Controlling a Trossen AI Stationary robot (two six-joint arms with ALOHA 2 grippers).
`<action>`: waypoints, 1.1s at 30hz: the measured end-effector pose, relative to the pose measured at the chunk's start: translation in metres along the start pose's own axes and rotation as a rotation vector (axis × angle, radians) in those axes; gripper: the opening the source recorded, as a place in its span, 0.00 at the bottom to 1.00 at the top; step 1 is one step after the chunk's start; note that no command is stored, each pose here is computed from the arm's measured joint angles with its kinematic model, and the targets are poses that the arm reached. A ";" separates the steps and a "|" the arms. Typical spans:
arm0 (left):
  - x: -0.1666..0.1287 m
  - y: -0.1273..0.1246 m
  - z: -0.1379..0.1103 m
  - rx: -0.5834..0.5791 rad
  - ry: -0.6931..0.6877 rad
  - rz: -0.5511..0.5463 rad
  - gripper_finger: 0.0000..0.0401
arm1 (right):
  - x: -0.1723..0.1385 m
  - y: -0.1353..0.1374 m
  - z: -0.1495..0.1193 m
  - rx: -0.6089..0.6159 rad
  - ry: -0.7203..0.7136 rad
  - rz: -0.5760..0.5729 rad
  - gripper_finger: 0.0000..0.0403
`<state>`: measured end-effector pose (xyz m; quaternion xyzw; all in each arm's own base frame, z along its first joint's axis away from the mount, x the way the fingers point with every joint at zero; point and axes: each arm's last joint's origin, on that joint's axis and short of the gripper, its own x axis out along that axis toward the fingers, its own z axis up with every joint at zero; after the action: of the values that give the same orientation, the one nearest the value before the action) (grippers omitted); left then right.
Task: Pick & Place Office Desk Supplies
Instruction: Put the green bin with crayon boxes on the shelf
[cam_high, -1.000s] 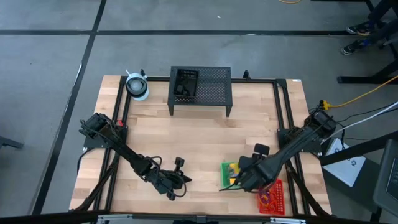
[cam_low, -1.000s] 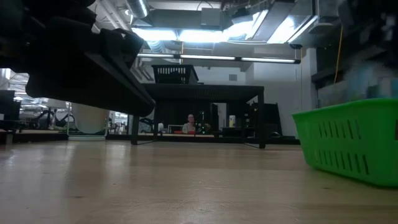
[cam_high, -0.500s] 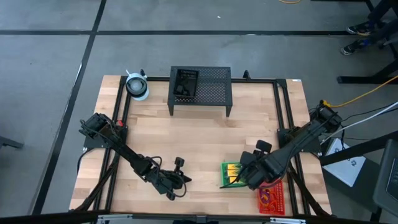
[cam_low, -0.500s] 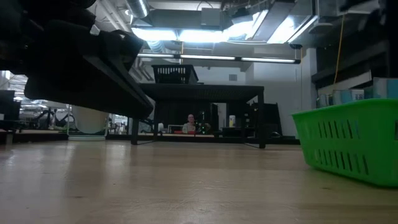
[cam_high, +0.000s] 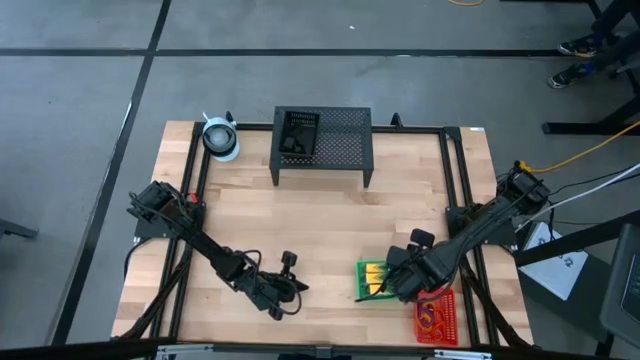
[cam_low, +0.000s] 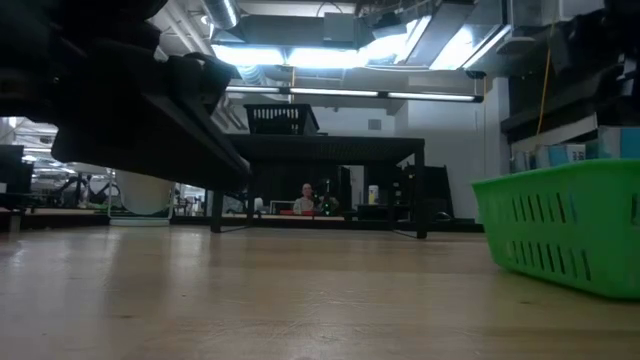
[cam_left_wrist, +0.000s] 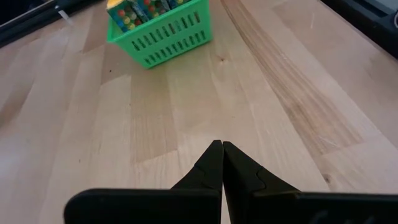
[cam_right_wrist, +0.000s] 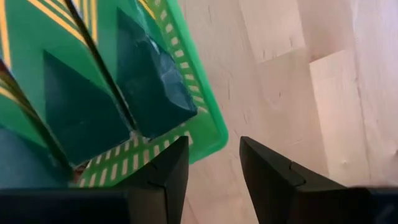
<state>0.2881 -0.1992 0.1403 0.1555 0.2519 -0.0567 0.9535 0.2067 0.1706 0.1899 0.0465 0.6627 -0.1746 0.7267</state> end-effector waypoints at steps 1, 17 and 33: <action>0.000 0.000 0.000 -0.001 0.000 0.000 0.00 | 0.001 0.000 0.000 -0.003 0.001 -0.001 0.36; 0.000 0.000 0.000 -0.001 0.000 -0.020 0.00 | 0.006 -0.008 0.021 -0.042 -0.013 0.037 0.36; 0.000 0.000 -0.001 0.002 0.008 -0.026 0.00 | 0.034 -0.012 0.011 -0.037 0.030 0.081 0.32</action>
<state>0.2877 -0.1993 0.1394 0.1534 0.2577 -0.0686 0.9515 0.2154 0.1495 0.1603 0.0625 0.6742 -0.1319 0.7239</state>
